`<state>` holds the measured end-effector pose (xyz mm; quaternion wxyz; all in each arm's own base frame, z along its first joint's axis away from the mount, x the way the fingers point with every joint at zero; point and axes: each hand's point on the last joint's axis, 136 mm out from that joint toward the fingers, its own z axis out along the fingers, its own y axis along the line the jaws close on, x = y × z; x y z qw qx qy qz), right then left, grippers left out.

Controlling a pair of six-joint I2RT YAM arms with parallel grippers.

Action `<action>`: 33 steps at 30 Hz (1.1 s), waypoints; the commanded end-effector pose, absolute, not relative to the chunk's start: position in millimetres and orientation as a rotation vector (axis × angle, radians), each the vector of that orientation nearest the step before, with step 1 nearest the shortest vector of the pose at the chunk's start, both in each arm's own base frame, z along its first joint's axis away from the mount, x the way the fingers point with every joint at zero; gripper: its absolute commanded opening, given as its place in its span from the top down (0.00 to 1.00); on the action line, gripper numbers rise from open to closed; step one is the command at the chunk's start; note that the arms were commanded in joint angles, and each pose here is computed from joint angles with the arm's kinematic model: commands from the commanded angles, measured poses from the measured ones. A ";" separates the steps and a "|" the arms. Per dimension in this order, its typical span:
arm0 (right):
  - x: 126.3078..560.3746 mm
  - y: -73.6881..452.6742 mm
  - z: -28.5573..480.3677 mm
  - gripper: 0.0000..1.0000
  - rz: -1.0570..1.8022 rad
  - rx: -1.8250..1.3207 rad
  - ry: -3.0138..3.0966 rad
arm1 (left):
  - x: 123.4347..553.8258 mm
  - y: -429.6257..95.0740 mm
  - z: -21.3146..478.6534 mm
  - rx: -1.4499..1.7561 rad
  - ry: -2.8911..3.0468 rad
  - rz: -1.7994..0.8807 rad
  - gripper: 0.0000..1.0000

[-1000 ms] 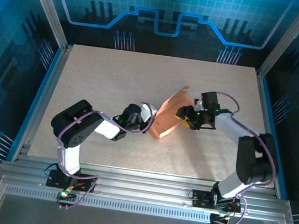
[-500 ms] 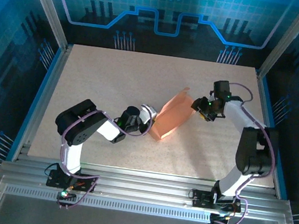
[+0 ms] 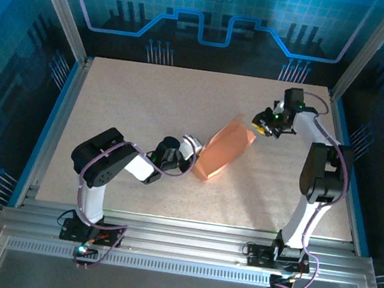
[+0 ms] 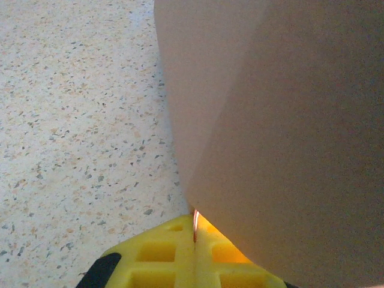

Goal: Fold the paper box

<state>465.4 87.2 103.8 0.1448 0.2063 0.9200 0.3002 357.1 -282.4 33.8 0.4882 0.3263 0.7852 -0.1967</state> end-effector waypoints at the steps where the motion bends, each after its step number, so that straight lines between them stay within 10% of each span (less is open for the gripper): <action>1: 478.1 110.8 106.9 0.73 1.127 0.659 2.629 | 339.3 -277.6 -5.9 0.830 2.070 -0.505 1.00; 33: 483.8 166.6 45.3 0.96 1.268 0.609 2.846 | 340.9 -272.0 -7.8 0.824 2.095 -0.466 1.00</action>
